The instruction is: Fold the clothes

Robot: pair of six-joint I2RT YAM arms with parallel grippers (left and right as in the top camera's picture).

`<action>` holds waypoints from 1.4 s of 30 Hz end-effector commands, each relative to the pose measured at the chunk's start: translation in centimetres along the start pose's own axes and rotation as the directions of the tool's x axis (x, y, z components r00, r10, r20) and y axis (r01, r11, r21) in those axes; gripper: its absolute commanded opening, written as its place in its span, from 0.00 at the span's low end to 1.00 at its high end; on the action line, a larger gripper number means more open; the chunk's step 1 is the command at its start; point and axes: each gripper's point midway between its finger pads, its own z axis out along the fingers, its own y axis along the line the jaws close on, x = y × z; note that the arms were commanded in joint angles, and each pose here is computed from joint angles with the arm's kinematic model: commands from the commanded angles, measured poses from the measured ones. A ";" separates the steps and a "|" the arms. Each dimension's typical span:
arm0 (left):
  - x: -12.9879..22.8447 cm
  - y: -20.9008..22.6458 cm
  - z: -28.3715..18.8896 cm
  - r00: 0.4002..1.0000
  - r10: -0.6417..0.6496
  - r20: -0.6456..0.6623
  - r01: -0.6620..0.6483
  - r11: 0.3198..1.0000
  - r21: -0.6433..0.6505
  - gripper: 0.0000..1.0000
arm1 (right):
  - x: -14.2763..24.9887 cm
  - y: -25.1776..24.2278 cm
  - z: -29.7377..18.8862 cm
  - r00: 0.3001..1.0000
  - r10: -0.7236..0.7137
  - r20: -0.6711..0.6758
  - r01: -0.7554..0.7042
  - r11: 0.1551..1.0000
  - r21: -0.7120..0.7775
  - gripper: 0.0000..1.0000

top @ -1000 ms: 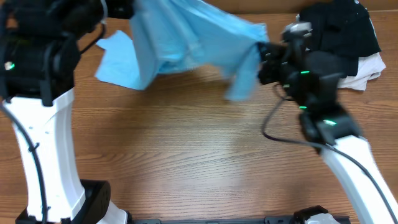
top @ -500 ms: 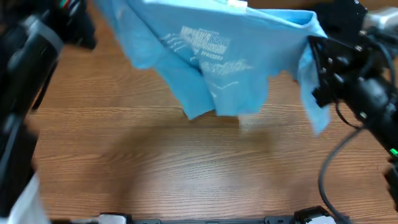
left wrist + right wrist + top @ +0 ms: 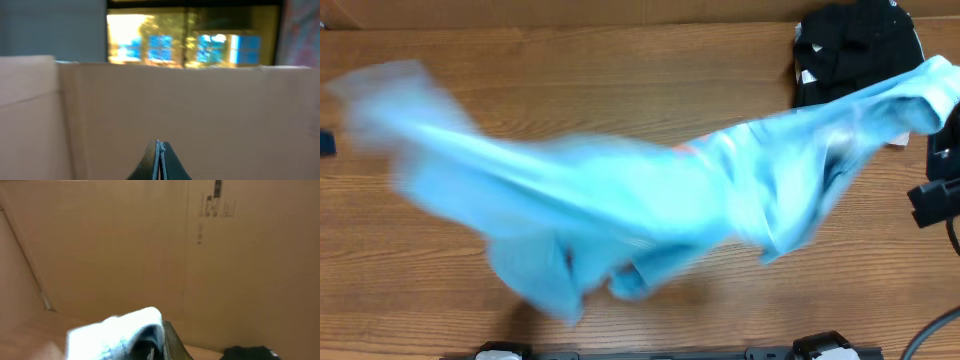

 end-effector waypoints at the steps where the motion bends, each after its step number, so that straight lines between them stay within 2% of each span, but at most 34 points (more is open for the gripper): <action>1: 0.0 2.6 1.0 0.999 0.039 0.004 -0.037 0.984 -0.174 0.04 | -0.7 -2.2 -0.6 1.000 -0.007 0.023 0.004 0.991 0.130 0.04; 6: 2.0 1.3 3.6 0.997 0.058 -0.050 -0.065 0.988 -0.141 0.04 | 0.7 -2.3 0.7 0.999 -0.001 -0.040 0.007 0.992 0.126 0.04; 11: 8.6 -3.1 6.8 0.963 0.122 -0.241 -0.107 0.991 0.074 0.04 | 3.9 -1.8 4.5 0.985 0.008 -0.173 0.006 0.996 0.085 0.04; 14: 12.5 -4.9 8.6 0.929 0.152 -0.336 -0.106 0.983 0.152 0.04 | 5.8 -1.1 7.0 0.969 0.014 -0.247 -0.006 1.000 0.031 0.04; 20: 16.6 -4.7 12.0 0.892 0.170 -0.418 -0.144 0.985 0.094 0.06 | 12.1 2.5 14.8 0.897 0.020 -0.442 -0.103 0.981 -0.166 0.04; 26: 16.2 -1.9 13.4 0.905 0.154 -0.397 -0.173 0.985 -0.011 0.09 | 20.4 8.4 22.7 0.799 -0.023 -0.601 -0.215 0.923 -0.321 0.04; 33: 14.6 3.1 14.2 0.930 0.110 -0.351 -0.172 0.973 -0.151 0.10 | 28.7 18.0 29.1 0.728 -0.024 -0.686 -0.378 0.820 -0.430 0.04; 38: 14.3 4.7 14.3 0.936 0.096 -0.338 -0.161 0.972 -0.172 0.09 | 32.6 27.3 30.2 0.710 -0.036 -0.703 -0.481 0.705 -0.521 0.04; 42: 14.4 5.0 14.5 0.935 0.095 -0.342 -0.162 0.971 -0.174 0.09 | 34.6 35.3 28.8 0.724 -0.074 -0.686 -0.504 0.623 -0.598 0.04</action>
